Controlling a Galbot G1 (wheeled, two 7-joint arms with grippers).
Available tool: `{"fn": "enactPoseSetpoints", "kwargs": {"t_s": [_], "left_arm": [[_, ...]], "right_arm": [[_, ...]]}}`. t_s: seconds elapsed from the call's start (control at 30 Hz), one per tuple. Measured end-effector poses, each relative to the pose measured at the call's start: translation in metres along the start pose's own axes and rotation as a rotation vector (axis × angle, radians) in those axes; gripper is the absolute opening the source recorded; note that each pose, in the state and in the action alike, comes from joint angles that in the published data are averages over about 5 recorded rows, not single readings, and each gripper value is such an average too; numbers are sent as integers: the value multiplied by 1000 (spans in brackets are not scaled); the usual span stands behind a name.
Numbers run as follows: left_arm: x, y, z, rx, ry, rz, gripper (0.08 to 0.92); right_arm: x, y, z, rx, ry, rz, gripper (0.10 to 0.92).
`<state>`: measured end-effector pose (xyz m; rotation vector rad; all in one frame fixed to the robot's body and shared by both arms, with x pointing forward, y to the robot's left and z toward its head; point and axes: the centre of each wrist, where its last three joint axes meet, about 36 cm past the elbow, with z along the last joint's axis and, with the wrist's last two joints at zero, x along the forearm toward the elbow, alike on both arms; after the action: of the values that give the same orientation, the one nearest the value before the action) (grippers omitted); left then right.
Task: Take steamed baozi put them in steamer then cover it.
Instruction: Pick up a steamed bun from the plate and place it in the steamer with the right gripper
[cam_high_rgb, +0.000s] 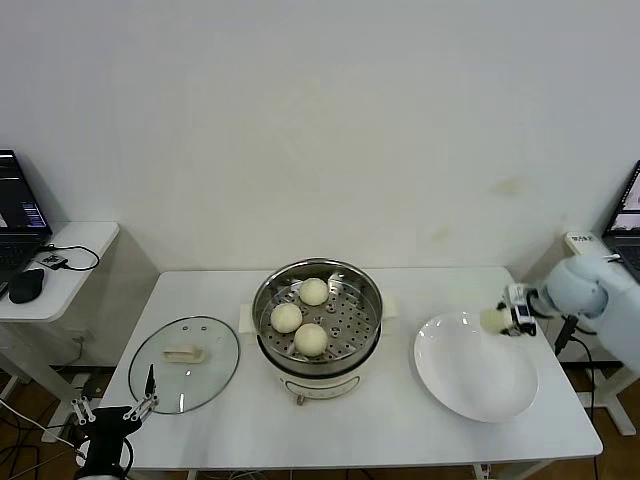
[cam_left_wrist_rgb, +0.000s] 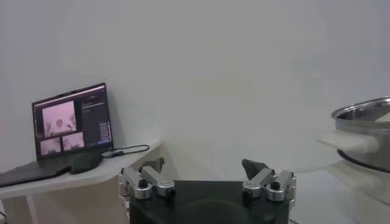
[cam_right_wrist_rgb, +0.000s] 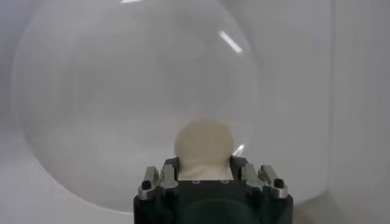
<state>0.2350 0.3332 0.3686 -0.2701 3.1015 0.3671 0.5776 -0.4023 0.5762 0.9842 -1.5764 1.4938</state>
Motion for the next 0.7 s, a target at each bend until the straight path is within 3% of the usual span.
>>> {"fn": "enactPoseSetpoints", "kwargs": {"t_s": [0.37, 0.7], "left_arm": [[-2, -3, -2, 7, -9, -2, 823], [-1, -3, -3, 10, -10, -12, 823]], "right_arm": [[70, -47, -99, 43, -171, 69, 543], [76, -49, -201, 48, -263, 7, 543]]}}
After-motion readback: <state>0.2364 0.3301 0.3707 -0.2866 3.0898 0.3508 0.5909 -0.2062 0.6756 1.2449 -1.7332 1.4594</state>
